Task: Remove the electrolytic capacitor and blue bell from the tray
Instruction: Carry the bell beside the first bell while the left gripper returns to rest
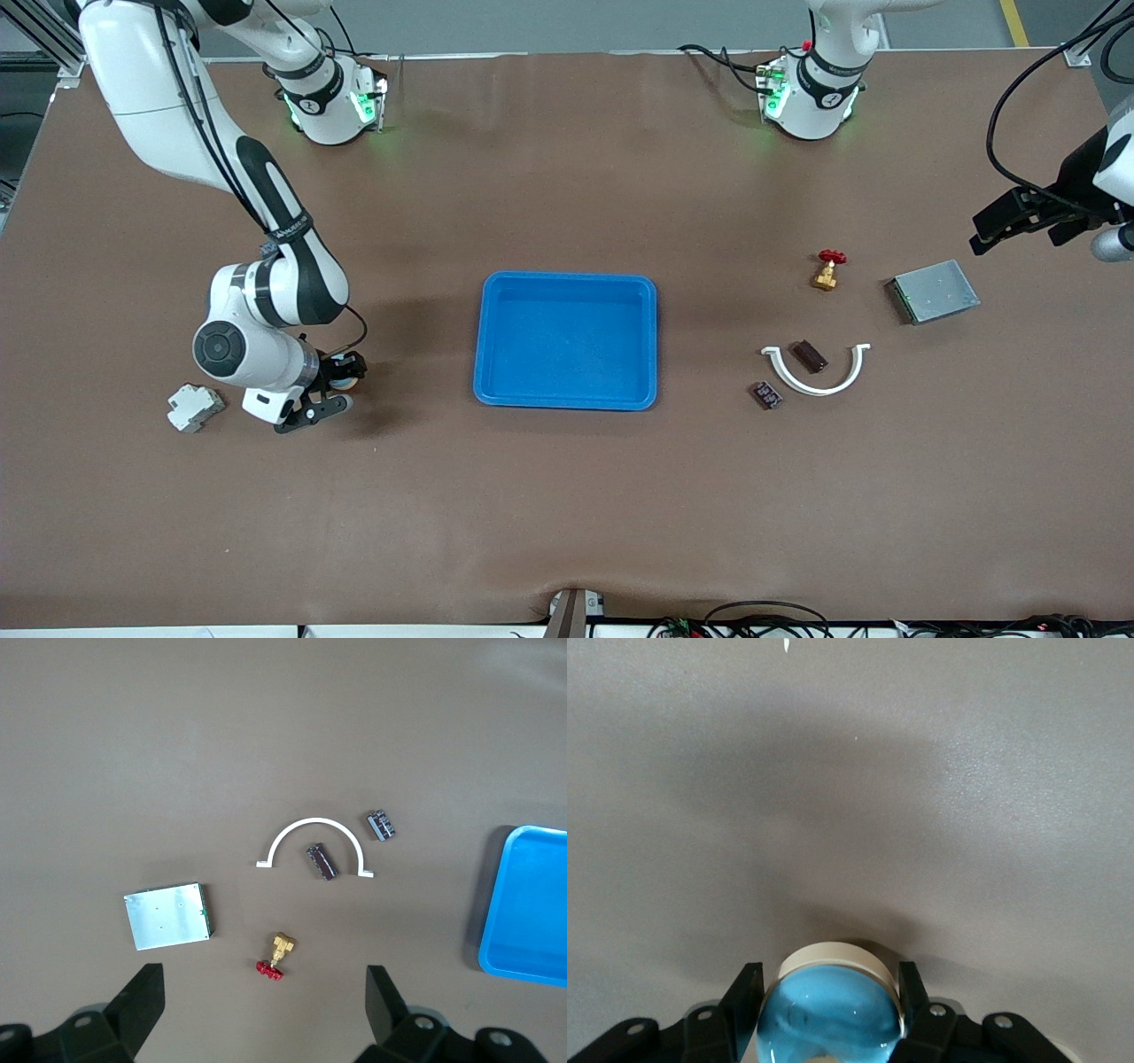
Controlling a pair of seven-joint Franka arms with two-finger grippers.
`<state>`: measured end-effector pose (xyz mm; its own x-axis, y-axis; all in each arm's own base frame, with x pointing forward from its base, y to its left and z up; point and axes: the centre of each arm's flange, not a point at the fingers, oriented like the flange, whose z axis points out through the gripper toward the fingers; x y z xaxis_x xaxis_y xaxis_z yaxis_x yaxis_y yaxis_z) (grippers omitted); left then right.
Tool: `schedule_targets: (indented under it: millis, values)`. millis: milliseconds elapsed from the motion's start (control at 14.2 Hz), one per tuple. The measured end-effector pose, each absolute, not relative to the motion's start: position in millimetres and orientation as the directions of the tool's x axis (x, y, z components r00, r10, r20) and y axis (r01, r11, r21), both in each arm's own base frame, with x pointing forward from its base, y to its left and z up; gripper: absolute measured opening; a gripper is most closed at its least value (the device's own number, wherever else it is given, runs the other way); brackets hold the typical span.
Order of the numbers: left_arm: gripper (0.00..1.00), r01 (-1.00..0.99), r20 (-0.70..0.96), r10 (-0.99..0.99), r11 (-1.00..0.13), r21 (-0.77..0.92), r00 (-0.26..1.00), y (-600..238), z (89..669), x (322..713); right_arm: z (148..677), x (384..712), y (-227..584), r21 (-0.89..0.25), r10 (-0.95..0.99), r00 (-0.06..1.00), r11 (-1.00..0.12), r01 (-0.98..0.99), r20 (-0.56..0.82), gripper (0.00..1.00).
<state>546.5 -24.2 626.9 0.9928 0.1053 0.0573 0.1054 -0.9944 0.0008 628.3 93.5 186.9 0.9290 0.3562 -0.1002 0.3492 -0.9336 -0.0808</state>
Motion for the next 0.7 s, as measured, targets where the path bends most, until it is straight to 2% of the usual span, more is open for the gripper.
schedule_targets:
  millis: [211, 351, 562, 702]
  values:
    - [1.00, 0.096, 0.043, 0.096, -0.995, -0.003, 0.994, -35.2, 628.1, 536.2, 186.9, 628.4, 93.4, -0.081, 0.356, 0.929, -0.934, 0.349, -0.100, 0.67]
    - [1.00, 0.105, 0.028, 0.105, -0.994, -0.005, 0.994, -28.9, 626.8, 534.0, 186.9, 628.4, 93.3, -0.080, 0.356, 0.929, -0.934, 0.349, -0.099, 0.71]
    - [1.00, 0.114, 0.023, 0.114, -0.993, -0.006, 0.993, -22.5, 625.9, 533.9, 187.1, 628.5, 93.5, -0.080, 0.356, 0.929, -0.934, 0.349, -0.099, 0.97]
    - [1.00, 0.114, 0.023, 0.113, -0.994, -0.006, 0.993, -22.6, 625.8, 533.9, 190.5, 630.5, 94.6, -0.079, 0.357, 0.929, -0.933, 0.351, -0.094, 1.00]
